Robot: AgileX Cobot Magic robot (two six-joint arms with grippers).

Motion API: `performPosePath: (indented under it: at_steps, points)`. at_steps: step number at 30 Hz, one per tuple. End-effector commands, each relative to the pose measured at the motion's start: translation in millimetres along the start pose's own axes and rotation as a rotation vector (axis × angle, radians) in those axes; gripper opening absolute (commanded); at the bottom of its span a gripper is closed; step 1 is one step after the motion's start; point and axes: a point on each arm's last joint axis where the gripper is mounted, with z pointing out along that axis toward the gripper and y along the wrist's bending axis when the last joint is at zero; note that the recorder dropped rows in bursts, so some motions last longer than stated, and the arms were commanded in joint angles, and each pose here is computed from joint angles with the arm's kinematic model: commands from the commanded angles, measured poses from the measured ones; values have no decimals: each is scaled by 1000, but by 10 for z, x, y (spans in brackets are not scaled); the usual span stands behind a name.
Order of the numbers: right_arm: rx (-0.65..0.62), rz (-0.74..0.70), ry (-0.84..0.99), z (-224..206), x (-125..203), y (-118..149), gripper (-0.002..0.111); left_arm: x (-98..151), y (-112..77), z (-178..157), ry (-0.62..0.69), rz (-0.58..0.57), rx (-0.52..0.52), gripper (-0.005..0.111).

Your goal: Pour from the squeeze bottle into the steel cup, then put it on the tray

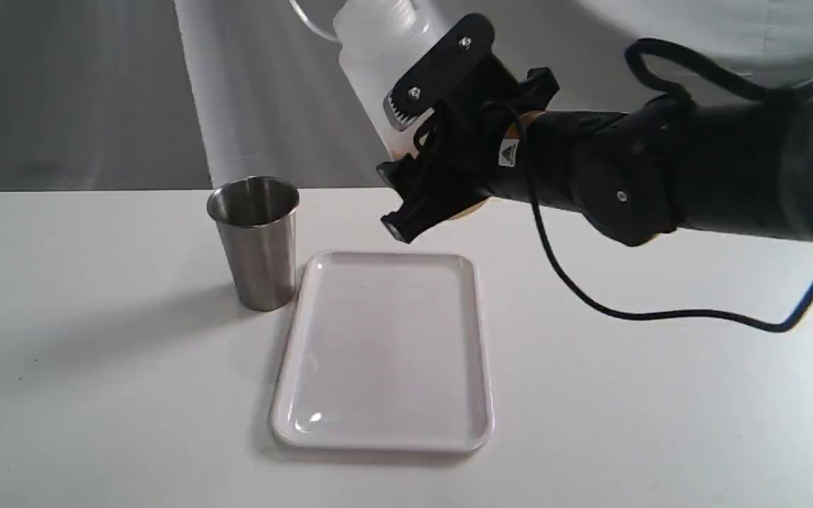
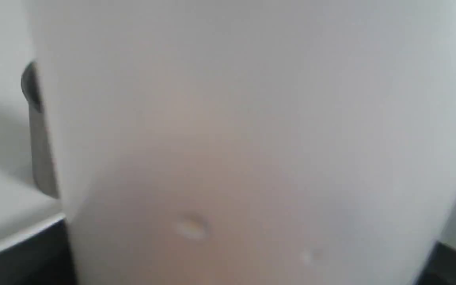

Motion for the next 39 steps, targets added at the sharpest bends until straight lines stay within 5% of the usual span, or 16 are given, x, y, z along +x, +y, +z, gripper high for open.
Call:
performPosePath:
  at_steps: [1,29,39]
  points:
    - [8,-17,10,103,-63,-70,0,3,1,0,-10,3,-3,8]
    - [-54,-504,143,504,-94,-127,0,3,1,0,-10,3,-3,8]
    - [-79,-415,172,498,-57,-118,0,3,1,0,-10,3,-3,8]
